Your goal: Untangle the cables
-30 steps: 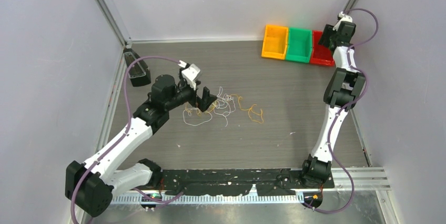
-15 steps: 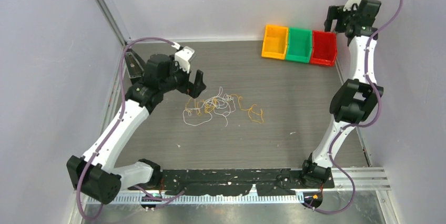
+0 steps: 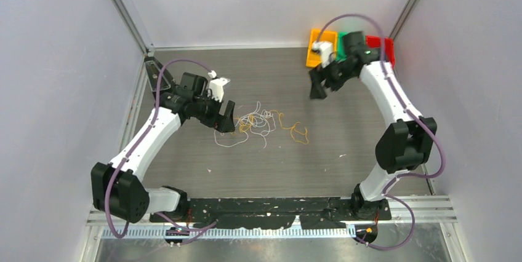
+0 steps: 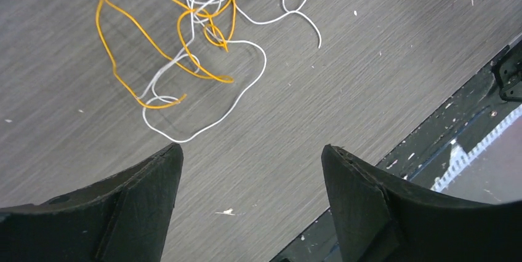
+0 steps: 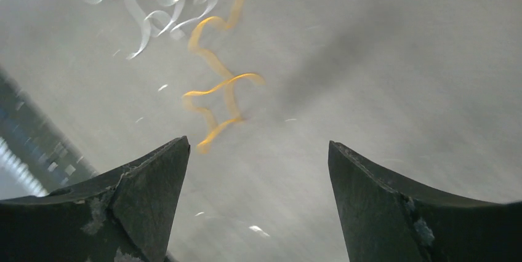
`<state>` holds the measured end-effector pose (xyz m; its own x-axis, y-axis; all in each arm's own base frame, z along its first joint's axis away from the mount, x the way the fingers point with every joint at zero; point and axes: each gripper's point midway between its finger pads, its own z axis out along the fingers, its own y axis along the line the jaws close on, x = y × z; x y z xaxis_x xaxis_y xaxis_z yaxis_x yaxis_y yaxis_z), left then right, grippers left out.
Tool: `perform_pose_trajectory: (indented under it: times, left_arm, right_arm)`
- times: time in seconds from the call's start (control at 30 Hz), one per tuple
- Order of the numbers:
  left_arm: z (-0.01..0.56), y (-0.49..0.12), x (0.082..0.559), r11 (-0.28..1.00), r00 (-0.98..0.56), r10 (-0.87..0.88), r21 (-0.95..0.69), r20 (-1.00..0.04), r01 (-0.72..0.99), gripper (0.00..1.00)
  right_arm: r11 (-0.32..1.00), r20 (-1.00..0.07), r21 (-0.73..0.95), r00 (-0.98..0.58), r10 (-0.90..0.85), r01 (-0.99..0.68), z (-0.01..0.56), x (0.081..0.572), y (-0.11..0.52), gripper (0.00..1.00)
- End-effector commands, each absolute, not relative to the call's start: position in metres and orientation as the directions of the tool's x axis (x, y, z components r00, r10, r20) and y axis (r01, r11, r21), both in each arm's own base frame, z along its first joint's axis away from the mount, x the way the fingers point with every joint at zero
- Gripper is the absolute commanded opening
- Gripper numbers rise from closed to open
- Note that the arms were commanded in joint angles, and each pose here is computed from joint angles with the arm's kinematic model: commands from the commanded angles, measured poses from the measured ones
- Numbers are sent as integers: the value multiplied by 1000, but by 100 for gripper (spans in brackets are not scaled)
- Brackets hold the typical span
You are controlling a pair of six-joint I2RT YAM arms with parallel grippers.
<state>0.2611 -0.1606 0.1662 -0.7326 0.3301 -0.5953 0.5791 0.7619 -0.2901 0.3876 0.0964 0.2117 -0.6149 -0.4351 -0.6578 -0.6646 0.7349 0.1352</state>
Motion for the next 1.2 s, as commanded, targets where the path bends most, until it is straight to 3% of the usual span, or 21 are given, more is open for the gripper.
perform_pose_trajectory:
  times: [0.0, 0.1, 0.27, 0.77, 0.87, 0.97, 1.17]
  left_arm:
    - [158, -169, 273, 753, -738, 284, -334, -612, 567, 78]
    - [151, -178, 282, 755, -770, 232, -389, -595, 528, 69]
    - [134, -191, 293, 748, -825, 196, -462, -530, 476, 64]
    - [140, -198, 305, 730, -778, 203, -437, -595, 525, 70]
    - [134, -193, 300, 740, -773, 210, -419, -598, 525, 72]
    - [127, -190, 296, 745, -771, 218, -409, -598, 527, 72]
    - [121, -191, 291, 746, -783, 195, -428, -591, 510, 72]
  right_arm:
    - [655, -584, 255, -653, -482, -712, 179, 333, 149, 88]
    - [651, -511, 327, -708, -488, -685, 147, 312, 172, 82]
    - [690, -438, 362, -768, -468, -627, 116, 309, 183, 79]
    - [800, -271, 462, -919, -285, -384, 54, 324, 232, 79]
    - [816, -262, 425, -916, -302, -391, 44, 323, 237, 79]
    - [814, -246, 435, -921, -303, -385, 39, 321, 241, 71]
    - [810, -296, 434, -912, -285, -394, 54, 337, 250, 76]
